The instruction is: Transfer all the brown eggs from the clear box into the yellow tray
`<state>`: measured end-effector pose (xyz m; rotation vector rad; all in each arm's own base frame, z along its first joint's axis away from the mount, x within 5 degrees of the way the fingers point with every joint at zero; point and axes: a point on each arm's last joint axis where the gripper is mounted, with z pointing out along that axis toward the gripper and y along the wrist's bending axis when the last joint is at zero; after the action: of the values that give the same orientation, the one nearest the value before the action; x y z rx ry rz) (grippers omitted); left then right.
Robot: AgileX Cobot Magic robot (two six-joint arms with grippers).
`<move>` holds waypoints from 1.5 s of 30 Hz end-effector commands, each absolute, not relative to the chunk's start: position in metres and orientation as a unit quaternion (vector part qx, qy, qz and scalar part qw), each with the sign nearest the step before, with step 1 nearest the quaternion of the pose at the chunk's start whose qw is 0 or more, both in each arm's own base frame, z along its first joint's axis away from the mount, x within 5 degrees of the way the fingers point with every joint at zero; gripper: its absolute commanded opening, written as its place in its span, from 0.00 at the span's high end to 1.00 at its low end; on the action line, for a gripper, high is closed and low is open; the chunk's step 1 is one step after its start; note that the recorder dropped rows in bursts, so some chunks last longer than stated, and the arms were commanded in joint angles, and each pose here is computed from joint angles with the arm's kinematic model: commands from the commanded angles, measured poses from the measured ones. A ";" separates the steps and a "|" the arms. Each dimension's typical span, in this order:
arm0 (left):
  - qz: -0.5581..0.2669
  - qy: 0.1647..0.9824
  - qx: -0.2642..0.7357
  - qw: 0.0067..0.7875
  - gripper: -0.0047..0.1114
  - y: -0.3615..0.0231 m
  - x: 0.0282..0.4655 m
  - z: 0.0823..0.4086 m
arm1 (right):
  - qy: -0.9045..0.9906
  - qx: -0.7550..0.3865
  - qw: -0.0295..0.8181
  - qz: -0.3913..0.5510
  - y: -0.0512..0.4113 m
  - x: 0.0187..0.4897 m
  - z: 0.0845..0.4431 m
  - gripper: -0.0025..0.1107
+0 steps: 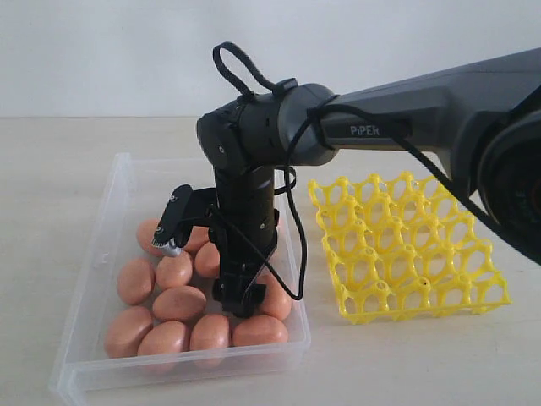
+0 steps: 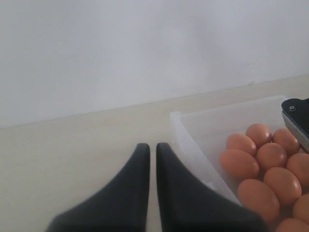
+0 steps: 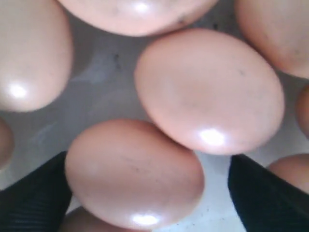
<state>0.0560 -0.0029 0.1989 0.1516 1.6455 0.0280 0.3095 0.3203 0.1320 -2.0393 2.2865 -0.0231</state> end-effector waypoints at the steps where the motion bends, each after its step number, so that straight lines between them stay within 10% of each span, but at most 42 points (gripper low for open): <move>1: 0.007 0.732 0.068 0.678 0.93 -0.003 0.056 0.198 | 0.742 -0.663 0.017 -0.099 0.303 0.320 0.134 0.23; 11: 0.007 0.732 0.068 0.678 0.93 -0.003 0.056 0.198 | 0.718 -0.685 0.051 -0.107 0.311 0.315 0.150 0.28; 29: 0.007 0.732 0.068 0.678 0.93 -0.003 0.056 0.198 | 0.938 -0.269 0.206 -0.067 0.290 0.354 0.176 0.27; 45: 0.007 0.732 0.068 0.678 0.93 -0.003 0.056 0.198 | 0.947 -0.236 0.215 -0.024 0.284 0.364 0.177 0.28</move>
<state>0.0560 -0.0030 0.1989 0.1537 1.6453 0.0261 0.3622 0.2836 0.1711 -0.6592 2.6572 -0.0876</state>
